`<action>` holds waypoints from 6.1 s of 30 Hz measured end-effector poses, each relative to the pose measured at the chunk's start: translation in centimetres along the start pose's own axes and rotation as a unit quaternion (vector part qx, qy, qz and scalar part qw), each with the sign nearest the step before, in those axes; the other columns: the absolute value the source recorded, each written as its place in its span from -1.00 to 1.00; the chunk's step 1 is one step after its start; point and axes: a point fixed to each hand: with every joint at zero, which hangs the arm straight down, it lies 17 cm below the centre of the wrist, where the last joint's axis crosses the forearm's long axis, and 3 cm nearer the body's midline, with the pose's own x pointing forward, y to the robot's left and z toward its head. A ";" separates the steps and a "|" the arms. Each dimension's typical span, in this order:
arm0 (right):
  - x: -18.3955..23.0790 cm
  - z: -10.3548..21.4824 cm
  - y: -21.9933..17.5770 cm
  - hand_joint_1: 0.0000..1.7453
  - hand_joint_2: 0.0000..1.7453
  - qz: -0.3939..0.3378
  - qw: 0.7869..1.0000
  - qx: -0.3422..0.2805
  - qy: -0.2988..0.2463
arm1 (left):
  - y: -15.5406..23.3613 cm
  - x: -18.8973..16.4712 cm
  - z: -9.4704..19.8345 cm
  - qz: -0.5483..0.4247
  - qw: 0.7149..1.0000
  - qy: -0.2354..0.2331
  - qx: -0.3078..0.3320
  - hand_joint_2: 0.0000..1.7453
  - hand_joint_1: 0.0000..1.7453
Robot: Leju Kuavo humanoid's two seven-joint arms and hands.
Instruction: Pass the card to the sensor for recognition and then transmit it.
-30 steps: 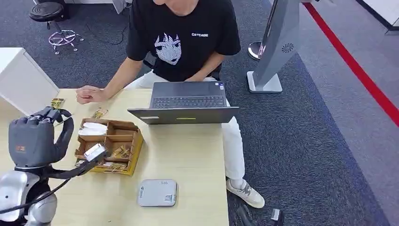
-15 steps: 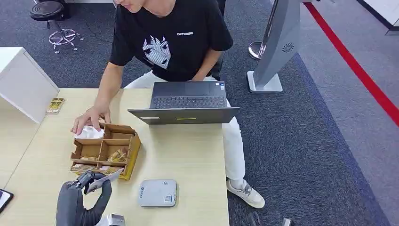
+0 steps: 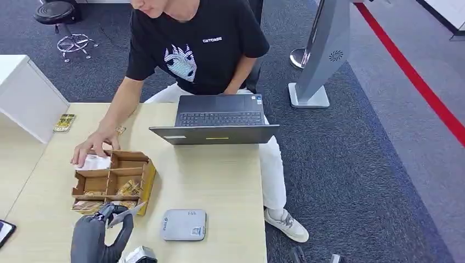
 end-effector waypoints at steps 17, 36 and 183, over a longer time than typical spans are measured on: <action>-2.0 -0.4 2.2 -1.00 1.00 0.026 0.999 0.028 0.030 | -6.6 -5.5 -1.1 -0.213 0.970 -0.013 -0.115 1.00 1.00; -2.5 -0.3 2.6 -1.00 1.00 0.028 0.998 0.033 0.039 | -8.4 -3.3 -1.3 -0.211 0.967 -0.053 -0.129 1.00 1.00; -1.7 0.3 1.1 -1.00 1.00 0.006 1.000 0.016 0.014 | 1.3 -7.1 6.9 -0.299 0.946 -0.058 -0.113 1.00 -1.00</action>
